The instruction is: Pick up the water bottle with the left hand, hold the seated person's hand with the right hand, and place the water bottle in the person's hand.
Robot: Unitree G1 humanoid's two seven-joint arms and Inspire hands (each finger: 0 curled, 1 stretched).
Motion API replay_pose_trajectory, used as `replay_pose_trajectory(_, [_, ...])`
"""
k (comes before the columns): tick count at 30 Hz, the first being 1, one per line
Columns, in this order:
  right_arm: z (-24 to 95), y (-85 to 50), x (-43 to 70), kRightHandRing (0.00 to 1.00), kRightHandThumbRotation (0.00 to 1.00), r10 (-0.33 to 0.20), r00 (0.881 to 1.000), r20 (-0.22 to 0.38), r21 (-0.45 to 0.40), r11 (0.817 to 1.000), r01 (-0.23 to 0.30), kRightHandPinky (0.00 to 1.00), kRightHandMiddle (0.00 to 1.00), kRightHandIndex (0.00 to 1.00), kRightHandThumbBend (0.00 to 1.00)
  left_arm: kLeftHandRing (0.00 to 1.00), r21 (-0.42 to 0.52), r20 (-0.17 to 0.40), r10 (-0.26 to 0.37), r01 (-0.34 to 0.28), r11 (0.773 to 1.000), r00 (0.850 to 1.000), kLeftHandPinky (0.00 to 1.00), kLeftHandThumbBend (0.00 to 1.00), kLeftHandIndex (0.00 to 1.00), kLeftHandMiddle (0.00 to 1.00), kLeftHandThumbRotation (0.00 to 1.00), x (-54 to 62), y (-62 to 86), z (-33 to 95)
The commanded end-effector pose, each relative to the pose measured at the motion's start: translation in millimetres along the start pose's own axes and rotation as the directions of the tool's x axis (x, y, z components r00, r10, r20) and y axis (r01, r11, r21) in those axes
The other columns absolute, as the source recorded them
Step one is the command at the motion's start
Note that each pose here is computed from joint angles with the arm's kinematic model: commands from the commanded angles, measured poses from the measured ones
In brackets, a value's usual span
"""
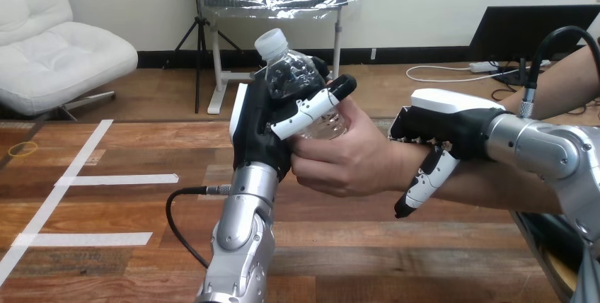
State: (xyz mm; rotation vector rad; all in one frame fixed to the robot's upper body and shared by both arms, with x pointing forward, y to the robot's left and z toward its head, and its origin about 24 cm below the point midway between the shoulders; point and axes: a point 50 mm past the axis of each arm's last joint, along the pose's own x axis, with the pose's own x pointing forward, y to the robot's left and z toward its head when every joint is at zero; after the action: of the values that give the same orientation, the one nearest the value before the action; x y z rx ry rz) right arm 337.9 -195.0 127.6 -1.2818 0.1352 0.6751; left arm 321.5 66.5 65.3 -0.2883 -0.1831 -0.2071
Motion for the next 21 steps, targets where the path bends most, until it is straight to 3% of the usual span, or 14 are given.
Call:
replay_pose_trajectory(1, [-10.8,5.4,-2.6,0.33,0.18,0.022,0.999,-0.029,0.078,0.997,-0.02,0.24,0.42,0.45,0.93,0.46,0.014,0.039,-0.151,0.15,0.989,0.988,0.35,0.74,0.54,0.53,0.17,-3.8,-36.3,8.5])
replay_pose_trajectory(7, [-13.7,7.4,-9.2,0.44,0.25,0.081,0.996,-0.03,0.131,0.988,-0.077,0.35,0.52,0.58,0.95,0.57,0.061,0.043,-0.148,0.145,0.988,0.988,0.42,0.76,0.65,0.63,0.34,-8.6,-29.5,11.8])
replay_pose_trajectory(10, [-15.3,8.8,-14.7,0.6,0.3,0.114,0.993,-0.029,0.154,0.982,-0.108,0.5,0.65,0.71,0.96,0.63,0.074,0.053,-0.136,0.132,0.988,0.989,0.49,0.77,0.7,0.68,0.46,-11.7,-24.2,15.1])
replay_pose_trajectory(17, [-19.8,12.6,-26.6,0.75,0.35,0.145,0.989,-0.022,0.188,0.972,-0.139,0.66,0.78,0.8,0.99,0.65,0.089,0.084,-0.114,0.107,0.99,0.99,0.5,0.69,0.68,0.69,0.56,-18.3,-11.4,23.7])
replay_pose_trajectory(21, [-23.7,14.4,-32.4,0.81,0.37,0.149,0.989,-0.023,0.216,0.966,-0.141,0.72,0.82,0.82,1.0,0.67,0.147,0.098,-0.109,0.094,0.985,0.989,0.55,0.65,0.69,0.71,0.61,-21.9,-4.2,28.0])
